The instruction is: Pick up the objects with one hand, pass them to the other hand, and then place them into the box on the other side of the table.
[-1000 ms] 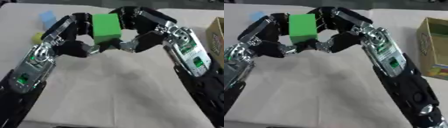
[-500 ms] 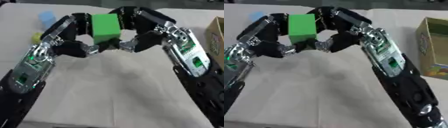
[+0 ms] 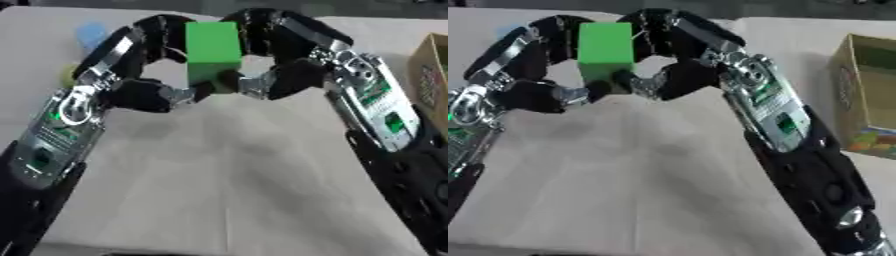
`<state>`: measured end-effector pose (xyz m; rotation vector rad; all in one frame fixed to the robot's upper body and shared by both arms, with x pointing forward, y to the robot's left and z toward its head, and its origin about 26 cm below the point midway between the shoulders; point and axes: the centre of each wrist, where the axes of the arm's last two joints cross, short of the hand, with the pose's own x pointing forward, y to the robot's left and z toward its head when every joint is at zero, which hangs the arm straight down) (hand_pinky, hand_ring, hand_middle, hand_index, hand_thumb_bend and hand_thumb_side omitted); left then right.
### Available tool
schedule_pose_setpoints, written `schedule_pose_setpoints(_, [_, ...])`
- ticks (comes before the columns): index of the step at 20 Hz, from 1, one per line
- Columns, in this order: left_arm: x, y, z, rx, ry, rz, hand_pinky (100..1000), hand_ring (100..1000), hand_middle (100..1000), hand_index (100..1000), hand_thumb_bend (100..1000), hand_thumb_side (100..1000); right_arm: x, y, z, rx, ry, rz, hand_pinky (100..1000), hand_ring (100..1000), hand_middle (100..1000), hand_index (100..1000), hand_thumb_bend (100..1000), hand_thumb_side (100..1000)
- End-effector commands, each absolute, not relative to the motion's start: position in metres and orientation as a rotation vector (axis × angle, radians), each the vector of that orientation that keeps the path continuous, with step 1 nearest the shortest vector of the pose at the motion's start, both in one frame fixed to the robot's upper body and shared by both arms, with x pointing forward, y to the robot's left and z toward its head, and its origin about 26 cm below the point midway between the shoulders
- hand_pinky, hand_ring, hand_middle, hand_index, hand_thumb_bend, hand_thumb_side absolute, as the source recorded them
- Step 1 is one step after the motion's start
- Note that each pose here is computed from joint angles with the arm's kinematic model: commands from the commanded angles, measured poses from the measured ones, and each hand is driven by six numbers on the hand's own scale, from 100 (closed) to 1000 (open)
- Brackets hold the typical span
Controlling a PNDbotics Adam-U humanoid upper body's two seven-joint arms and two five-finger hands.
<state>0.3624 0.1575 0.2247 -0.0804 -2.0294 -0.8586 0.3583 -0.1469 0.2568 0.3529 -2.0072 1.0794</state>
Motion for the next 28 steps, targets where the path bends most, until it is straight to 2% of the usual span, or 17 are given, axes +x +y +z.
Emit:
schedule_pose_setpoints(1, [0.363,0.169,0.234,0.000,-2.072,-0.847,756,738,643,834,715,129,0.357,-0.155,0.266,0.325,-2.041,1.077,765,690,545,562,249,100])
schedule_pose_setpoints(13, [0.363,0.208,0.237,0.108,-2.104,-0.754,745,722,622,825,643,100,0.359,-0.191,0.261,0.211,-2.043,0.988,766,691,548,564,251,100])
schedule_pose_setpoints(14, [0.363,0.212,0.237,0.117,-2.103,-0.744,743,718,618,823,606,100,0.359,-0.196,0.260,0.195,-2.041,0.975,766,692,550,565,215,100])
schedule_pose_setpoints(15, [0.363,0.216,0.238,0.125,-2.102,-0.734,741,715,615,822,630,100,0.359,-0.202,0.259,0.178,-2.039,0.963,767,692,550,567,254,100])
schedule_pose_setpoints(17, [0.362,0.223,0.238,0.140,-2.102,-0.717,737,706,611,817,604,100,0.359,-0.215,0.258,0.135,-2.037,0.937,768,694,555,572,262,100])
schedule_pose_setpoints(28, [0.356,0.258,0.240,0.246,-2.100,-0.609,723,671,582,798,534,100,0.347,-0.300,0.259,-0.190,-2.065,0.726,766,694,557,573,269,100])
